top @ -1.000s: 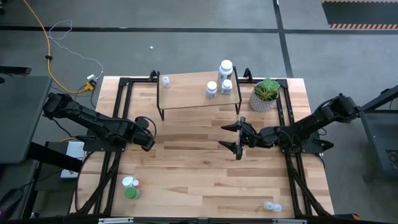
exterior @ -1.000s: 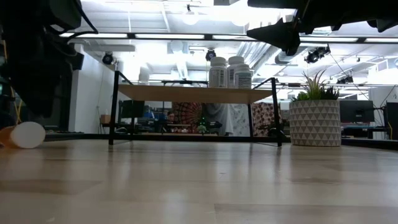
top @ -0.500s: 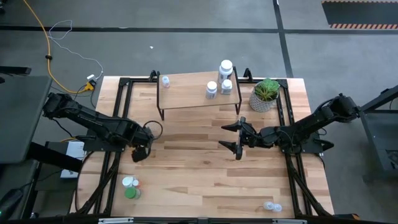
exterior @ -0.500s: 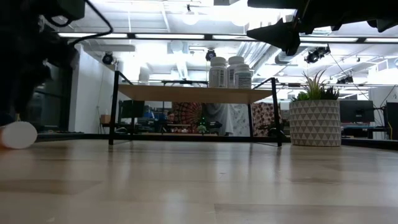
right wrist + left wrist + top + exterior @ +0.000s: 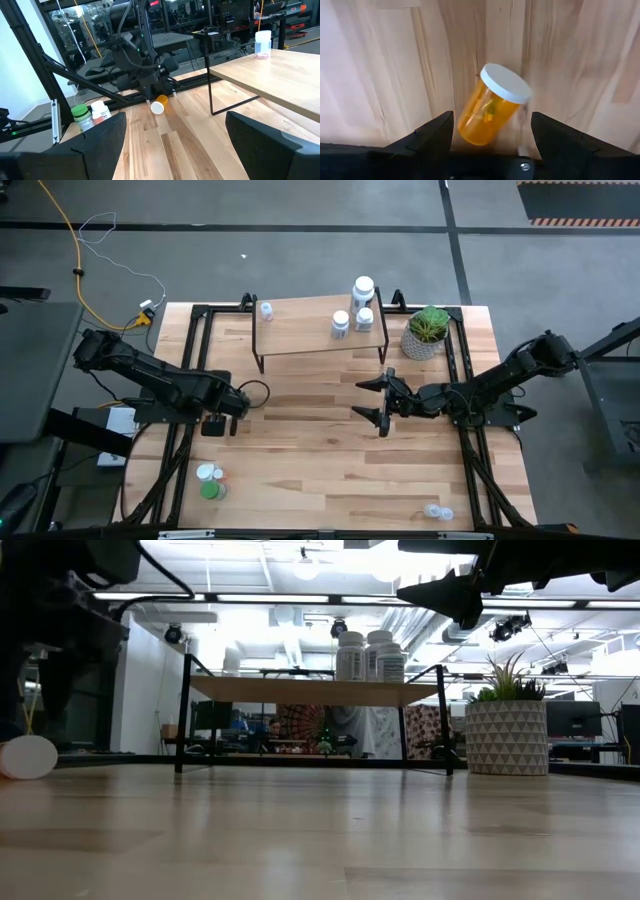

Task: Pick and place medicine bottles onto shelf by color
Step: Put the orange pill bottle on the shelf

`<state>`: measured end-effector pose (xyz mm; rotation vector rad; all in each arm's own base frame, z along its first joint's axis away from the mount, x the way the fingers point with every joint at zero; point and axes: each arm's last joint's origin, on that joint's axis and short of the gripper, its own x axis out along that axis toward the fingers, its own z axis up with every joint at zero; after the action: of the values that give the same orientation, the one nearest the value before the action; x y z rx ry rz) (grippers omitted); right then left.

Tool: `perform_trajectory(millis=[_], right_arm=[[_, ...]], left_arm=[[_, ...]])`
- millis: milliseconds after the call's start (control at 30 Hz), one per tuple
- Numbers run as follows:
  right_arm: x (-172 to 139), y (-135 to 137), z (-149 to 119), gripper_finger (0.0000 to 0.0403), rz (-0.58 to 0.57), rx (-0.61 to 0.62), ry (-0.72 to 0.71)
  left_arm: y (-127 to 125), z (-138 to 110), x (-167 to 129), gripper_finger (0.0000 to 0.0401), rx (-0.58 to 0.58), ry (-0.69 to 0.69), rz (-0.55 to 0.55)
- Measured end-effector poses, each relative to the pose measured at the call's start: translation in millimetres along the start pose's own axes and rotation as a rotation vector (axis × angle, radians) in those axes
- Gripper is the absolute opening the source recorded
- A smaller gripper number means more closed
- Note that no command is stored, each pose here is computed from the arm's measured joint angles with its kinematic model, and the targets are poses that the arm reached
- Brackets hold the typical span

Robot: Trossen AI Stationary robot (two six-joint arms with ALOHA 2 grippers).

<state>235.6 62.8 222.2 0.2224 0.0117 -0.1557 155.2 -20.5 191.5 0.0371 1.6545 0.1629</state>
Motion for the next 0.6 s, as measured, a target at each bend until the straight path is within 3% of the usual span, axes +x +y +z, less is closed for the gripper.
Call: perform_trajectory(millis=[600], right_arm=[[0.0,0.1,0.0,0.0332,0.002,0.000,0.000]], left_arm=[[-8.6,18.5,34.1,0.0256,0.075,0.264,0.045]])
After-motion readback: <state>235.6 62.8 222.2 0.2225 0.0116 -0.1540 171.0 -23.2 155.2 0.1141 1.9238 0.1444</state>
